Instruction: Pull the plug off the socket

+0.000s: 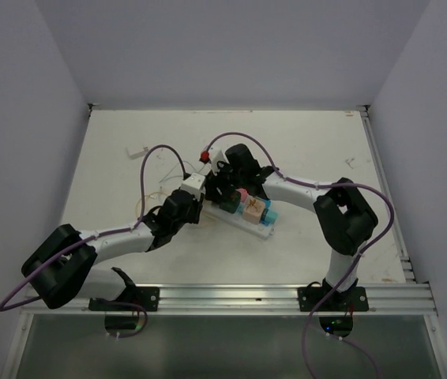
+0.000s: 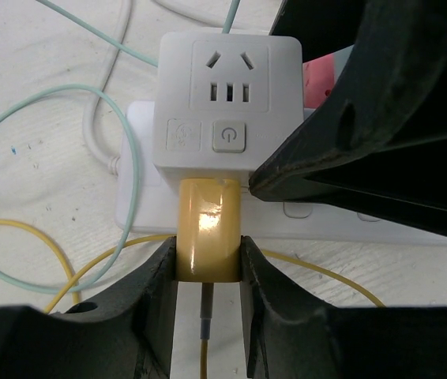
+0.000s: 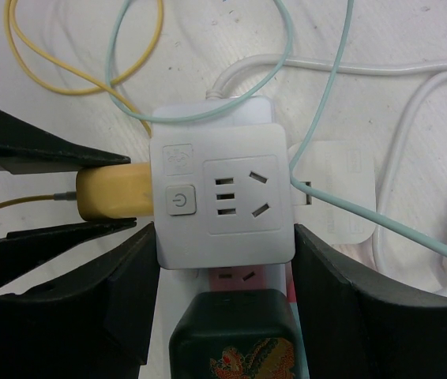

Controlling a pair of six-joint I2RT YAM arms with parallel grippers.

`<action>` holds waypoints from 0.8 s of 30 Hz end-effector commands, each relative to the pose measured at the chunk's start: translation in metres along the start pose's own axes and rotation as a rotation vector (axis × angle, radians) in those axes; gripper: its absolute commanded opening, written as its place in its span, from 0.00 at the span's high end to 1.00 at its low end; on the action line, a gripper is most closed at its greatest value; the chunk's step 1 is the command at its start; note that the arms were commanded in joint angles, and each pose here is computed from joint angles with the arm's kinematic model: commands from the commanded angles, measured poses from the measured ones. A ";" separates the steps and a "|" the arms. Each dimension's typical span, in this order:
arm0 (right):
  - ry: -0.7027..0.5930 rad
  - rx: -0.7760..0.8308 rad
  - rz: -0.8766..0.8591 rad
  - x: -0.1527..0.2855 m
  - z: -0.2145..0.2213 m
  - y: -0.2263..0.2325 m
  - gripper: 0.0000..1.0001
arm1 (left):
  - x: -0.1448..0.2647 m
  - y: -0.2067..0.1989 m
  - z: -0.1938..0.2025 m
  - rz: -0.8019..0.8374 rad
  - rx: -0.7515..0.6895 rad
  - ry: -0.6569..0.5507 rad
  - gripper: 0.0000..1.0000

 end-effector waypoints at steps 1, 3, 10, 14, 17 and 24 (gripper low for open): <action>0.159 -0.050 0.160 0.009 0.041 -0.027 1.00 | 0.000 -0.006 -0.006 0.016 -0.006 -0.044 0.90; 0.161 -0.056 0.207 0.008 0.043 -0.032 1.00 | 0.002 -0.008 -0.005 0.027 -0.014 -0.044 0.97; 0.178 -0.071 0.332 0.006 0.047 -0.045 1.00 | 0.013 -0.018 -0.002 0.058 -0.033 -0.023 1.00; 0.189 -0.073 0.363 0.004 0.051 -0.049 1.00 | 0.022 -0.023 0.003 0.092 -0.025 0.008 1.00; 0.181 -0.080 0.388 0.003 0.054 -0.052 1.00 | 0.031 -0.025 0.006 0.109 -0.013 0.015 1.00; 0.168 -0.081 0.444 0.003 0.057 -0.058 1.00 | 0.039 -0.029 0.015 0.156 0.011 0.059 1.00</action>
Point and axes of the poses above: each gripper's point midway between its finger pads, its own x axis back along the fingers, its own y axis along the line the jaws close on, z = x × y, the point moved 7 cm from there along x, back along the fingers, and after that the axes turned 10 degrees about -x, right-handed, at the moved point
